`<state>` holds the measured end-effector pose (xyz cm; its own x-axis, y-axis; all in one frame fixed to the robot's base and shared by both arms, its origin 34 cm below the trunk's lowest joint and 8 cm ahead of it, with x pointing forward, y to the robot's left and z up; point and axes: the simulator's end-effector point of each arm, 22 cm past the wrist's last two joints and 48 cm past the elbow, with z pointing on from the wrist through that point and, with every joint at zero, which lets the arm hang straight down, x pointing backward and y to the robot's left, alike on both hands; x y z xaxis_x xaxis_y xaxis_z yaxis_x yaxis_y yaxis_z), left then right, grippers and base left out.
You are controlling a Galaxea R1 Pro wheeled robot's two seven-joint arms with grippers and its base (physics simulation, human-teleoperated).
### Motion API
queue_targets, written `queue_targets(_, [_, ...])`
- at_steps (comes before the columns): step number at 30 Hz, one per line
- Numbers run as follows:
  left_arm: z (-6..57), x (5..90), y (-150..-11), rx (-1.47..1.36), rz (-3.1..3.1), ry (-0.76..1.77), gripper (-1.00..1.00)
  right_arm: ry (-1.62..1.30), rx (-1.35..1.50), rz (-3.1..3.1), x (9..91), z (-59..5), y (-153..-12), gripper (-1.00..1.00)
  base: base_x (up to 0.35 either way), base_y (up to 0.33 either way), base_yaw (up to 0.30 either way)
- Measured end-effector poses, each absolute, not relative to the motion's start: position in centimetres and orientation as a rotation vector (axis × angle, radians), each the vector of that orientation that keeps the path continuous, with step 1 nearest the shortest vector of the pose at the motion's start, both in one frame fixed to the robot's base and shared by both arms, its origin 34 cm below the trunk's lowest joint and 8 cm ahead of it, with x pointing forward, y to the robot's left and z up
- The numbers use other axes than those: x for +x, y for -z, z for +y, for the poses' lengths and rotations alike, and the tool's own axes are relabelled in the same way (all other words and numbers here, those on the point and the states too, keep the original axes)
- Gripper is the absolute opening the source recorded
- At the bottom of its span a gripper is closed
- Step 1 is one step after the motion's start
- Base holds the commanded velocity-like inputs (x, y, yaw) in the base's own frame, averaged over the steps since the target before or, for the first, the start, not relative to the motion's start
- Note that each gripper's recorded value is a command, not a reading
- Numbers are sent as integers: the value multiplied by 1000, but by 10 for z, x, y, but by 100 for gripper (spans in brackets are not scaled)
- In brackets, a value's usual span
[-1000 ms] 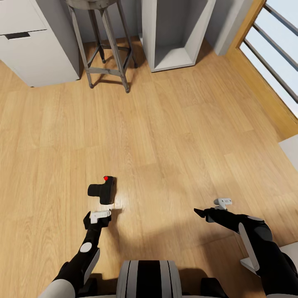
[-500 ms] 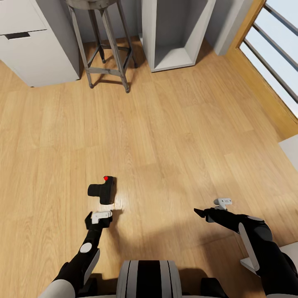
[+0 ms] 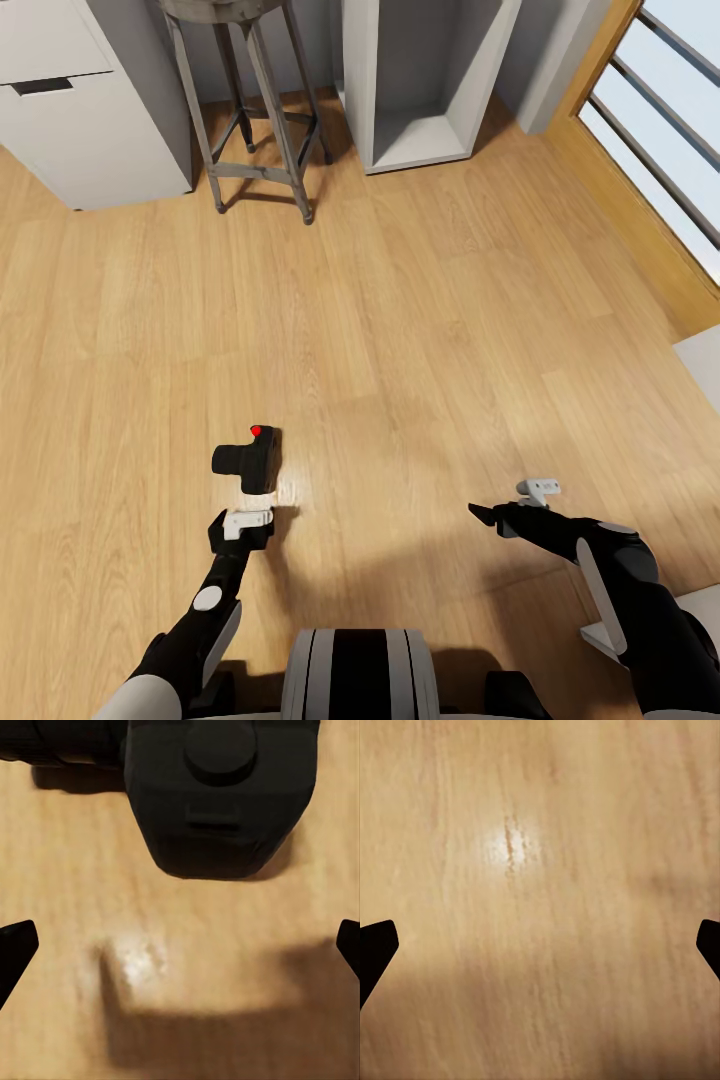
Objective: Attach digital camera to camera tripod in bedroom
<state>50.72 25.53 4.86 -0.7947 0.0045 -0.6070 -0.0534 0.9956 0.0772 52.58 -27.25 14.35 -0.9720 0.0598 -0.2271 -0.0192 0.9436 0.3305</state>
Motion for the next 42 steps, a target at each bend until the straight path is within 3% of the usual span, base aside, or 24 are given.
queue_targets(13, [229,511,-51,41,2475,-60,100,-492,32,2863,526,-273,-144,100,0,0,0])
queue_targets(42, [233,513,-52,25,2472,-76,100,-492,32,2863,526,-273,-144,100,0,0,0])
